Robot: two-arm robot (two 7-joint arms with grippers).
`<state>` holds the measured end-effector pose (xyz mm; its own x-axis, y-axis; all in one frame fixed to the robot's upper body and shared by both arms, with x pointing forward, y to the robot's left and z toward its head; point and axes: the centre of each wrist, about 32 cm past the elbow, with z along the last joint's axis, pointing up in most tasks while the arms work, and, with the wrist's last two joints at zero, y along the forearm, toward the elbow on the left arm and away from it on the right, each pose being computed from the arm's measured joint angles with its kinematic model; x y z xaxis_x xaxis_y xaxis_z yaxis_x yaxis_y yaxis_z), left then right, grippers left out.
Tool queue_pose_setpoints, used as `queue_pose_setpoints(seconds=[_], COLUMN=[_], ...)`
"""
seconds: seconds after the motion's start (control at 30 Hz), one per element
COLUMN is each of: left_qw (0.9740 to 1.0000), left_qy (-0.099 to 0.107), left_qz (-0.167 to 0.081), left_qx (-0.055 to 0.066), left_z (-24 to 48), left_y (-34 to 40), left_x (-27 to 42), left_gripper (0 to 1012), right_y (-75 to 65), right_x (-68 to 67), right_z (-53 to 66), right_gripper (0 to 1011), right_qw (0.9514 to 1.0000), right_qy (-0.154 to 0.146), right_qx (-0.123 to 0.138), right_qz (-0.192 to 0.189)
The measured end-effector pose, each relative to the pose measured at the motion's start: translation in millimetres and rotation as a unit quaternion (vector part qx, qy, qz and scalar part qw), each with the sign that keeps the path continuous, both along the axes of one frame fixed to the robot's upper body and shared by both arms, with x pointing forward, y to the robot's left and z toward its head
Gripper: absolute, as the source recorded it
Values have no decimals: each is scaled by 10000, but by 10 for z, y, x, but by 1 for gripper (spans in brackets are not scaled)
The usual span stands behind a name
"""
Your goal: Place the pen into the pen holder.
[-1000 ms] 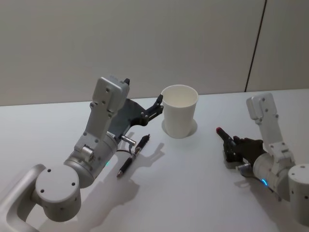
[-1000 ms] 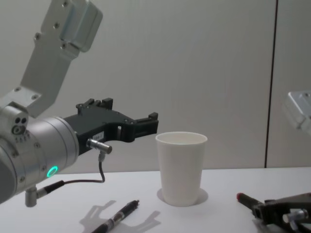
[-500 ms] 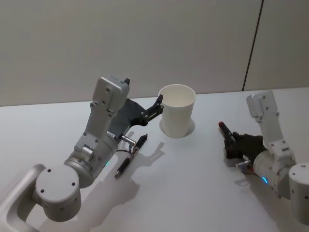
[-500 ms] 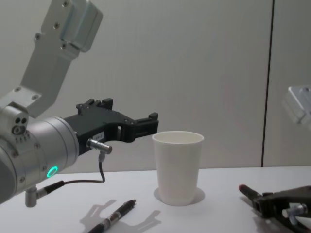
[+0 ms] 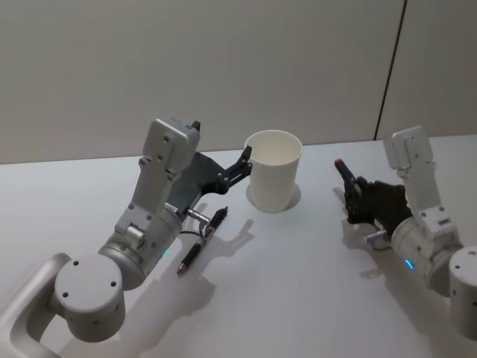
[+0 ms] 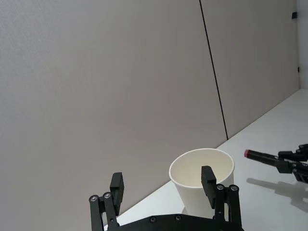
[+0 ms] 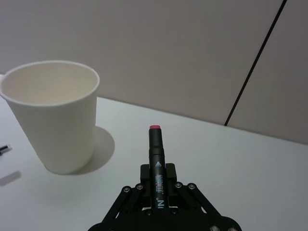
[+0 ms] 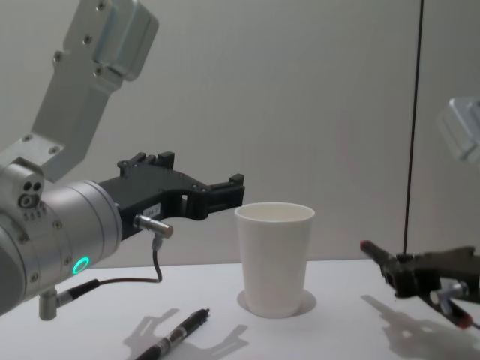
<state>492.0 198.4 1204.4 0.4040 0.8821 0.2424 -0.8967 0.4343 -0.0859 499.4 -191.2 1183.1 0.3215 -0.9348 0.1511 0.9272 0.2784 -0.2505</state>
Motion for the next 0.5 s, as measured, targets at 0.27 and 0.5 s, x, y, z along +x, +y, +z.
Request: queue_pose_setpoints(seconds=[0.27, 0.5], left_qw=[10000, 10000], left_qy=[0, 0], left_qz=[0, 0], left_qx=[0, 0], left_z=[0, 0], left_y=[0, 0], left_x=[0, 0], left_gripper=[1001, 1001], right_y=[-24, -41], right_x=[33, 73], right_z=[43, 87], right_gripper=[170, 169], right_qw=[9984, 9938], right_qy=[-560, -1089], right_qx=[22, 86], right_qz=[111, 226])
